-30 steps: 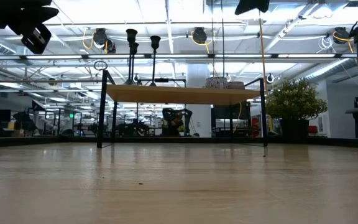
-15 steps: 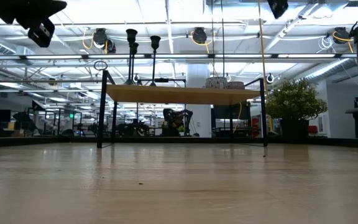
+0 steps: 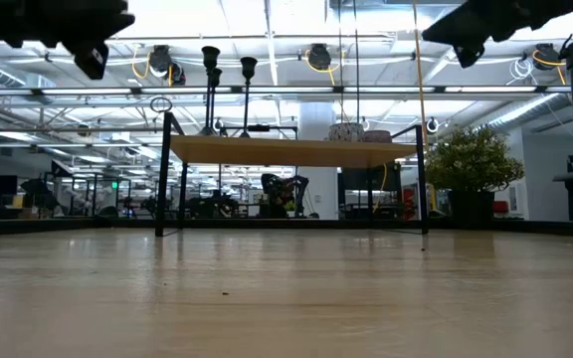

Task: Pick & Place candle stick holders
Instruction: Return to Home Position

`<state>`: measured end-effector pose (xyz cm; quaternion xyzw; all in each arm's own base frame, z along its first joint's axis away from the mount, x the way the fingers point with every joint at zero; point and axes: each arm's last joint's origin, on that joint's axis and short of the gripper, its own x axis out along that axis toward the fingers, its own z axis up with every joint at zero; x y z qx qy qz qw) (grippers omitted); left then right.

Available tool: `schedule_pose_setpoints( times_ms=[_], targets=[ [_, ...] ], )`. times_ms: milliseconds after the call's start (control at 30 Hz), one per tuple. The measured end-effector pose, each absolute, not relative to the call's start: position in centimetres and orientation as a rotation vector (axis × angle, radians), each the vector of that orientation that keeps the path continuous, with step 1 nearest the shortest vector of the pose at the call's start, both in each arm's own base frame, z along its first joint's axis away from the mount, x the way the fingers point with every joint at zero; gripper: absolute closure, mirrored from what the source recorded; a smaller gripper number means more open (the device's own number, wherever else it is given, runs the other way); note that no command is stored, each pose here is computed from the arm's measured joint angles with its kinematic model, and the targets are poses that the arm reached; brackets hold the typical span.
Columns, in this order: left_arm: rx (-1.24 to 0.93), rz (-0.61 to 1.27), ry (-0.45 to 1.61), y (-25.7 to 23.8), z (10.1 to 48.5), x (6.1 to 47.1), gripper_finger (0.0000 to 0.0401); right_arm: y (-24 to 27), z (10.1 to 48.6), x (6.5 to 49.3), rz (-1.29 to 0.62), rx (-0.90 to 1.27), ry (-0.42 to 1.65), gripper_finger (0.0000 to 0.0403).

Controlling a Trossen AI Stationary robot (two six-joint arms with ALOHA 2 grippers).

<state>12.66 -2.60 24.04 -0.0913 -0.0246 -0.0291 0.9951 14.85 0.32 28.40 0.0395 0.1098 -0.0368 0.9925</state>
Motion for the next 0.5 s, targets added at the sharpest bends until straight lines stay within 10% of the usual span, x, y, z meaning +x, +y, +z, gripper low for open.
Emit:
schedule_pose_setpoints(
  times_ms=[500],
  targets=[
    [-0.207,-0.080,-0.035,-1.6,23.7,8.6,0.0316,0.1,25.1,12.2,-0.105,0.219,0.126,0.0402]
  ],
)
